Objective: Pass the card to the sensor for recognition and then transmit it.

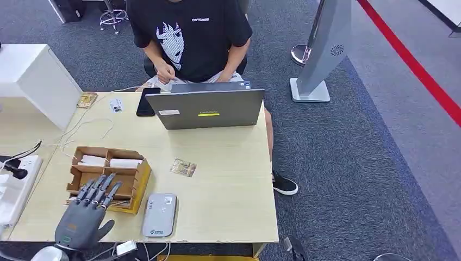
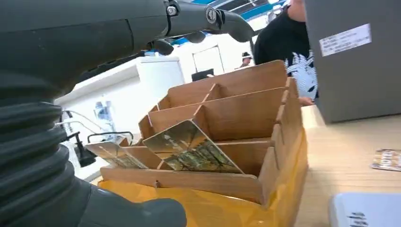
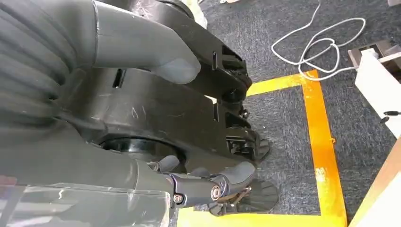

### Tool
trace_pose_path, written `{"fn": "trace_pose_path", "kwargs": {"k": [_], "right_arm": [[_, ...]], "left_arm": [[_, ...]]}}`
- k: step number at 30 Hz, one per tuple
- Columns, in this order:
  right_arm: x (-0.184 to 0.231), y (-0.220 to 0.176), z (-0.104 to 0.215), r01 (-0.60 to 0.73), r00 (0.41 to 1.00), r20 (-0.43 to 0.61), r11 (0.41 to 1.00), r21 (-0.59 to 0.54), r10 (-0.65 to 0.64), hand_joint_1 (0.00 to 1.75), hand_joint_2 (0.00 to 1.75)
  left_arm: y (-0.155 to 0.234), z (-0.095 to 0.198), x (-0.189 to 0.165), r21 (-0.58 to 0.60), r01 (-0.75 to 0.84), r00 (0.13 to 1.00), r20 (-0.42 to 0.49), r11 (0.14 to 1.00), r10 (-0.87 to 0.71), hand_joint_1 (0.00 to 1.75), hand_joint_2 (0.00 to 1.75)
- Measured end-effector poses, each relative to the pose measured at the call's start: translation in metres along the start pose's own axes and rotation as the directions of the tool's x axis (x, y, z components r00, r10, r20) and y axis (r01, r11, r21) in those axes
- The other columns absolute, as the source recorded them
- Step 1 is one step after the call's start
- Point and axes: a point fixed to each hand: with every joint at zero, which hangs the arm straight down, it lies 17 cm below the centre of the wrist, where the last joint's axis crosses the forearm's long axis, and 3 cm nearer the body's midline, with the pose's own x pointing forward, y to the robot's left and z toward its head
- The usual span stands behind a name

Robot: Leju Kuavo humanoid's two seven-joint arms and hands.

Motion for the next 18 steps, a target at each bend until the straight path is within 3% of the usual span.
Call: {"fn": "trace_pose_path", "kwargs": {"k": [9,10,11,12,18], "right_arm": [[-0.001,0.002,0.0,-0.019,1.0,-0.001,1.0,0.005,0.019,0.0,1.75],[-0.001,0.002,0.0,-0.02,1.0,-0.001,1.0,0.004,0.02,0.0,1.75],[-0.001,0.001,0.0,-0.021,1.0,-0.001,1.0,0.004,0.021,0.0,1.75],[-0.001,0.001,0.0,-0.022,1.0,-0.001,1.0,0.001,0.022,0.0,1.75],[-0.002,-0.003,0.0,-0.03,1.0,0.0,1.0,-0.006,0.03,0.0,1.75]], "left_arm": [[-0.008,-0.002,-0.001,-0.016,-0.011,1.0,-0.003,1.0,0.011,0.0,1.75],[-0.009,-0.002,-0.001,-0.017,-0.011,1.0,0.0,1.0,0.011,1.57,1.75],[-0.009,-0.003,0.0,-0.018,-0.011,1.0,0.001,1.0,0.011,1.57,1.75],[-0.01,-0.004,0.0,-0.02,-0.012,1.0,0.001,1.0,0.012,1.75,1.75],[-0.011,-0.005,0.001,-0.032,-0.014,1.0,0.0,0.999,0.014,1.75,1.75]]}}
